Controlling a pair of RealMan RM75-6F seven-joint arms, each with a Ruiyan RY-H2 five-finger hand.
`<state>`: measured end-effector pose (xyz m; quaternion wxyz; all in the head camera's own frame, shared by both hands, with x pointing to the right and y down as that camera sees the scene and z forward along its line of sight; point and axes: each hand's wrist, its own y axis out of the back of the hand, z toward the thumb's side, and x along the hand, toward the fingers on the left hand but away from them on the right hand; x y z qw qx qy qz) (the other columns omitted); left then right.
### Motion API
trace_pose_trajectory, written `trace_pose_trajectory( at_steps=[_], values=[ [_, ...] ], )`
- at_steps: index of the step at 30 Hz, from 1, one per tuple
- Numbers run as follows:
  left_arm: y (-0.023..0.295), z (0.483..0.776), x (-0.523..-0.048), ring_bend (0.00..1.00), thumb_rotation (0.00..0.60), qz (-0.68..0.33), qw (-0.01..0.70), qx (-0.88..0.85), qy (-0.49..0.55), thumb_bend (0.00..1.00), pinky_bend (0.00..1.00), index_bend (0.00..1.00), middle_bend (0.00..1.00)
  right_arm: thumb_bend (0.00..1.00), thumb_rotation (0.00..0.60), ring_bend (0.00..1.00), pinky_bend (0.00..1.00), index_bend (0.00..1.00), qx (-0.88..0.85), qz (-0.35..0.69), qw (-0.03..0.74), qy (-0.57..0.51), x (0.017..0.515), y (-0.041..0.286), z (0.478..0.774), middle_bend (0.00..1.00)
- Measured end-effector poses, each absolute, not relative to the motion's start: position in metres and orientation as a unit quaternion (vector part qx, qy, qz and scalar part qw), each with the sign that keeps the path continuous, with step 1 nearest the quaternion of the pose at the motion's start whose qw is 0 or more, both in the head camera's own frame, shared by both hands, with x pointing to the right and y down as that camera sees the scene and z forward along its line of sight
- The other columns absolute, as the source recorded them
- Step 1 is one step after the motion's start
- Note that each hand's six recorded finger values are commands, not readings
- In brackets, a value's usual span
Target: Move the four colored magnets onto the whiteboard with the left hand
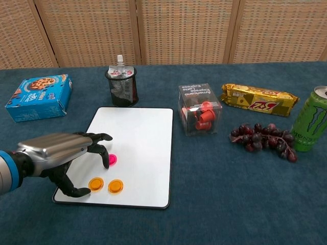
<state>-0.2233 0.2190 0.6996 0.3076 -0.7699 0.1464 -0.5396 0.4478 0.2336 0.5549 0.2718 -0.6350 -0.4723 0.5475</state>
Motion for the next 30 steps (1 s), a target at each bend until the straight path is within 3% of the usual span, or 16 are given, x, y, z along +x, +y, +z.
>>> trace_pose_trajectory(
  at_steps=[8, 30],
  values=[
    [0.216, 0.689, -0.238, 0.0, 0.6, -0.535, 0.309, -0.77, 0.158, 0.3, 0.0, 0.3, 0.0, 0.05, 0.6, 0.0, 0.0, 0.02, -0.635, 0.547, 0.271, -0.472, 0.448, 0.234, 0.555, 0.0],
    [0.182, 0.703, -0.412, 0.0, 0.6, -0.624, 0.258, -0.697, 0.242, 0.31, 0.0, 0.3, 0.0, 0.05, 0.6, 0.0, 0.0, 0.02, -0.633, 0.551, 0.275, -0.469, 0.446, 0.234, 0.555, 0.0]
  ],
)
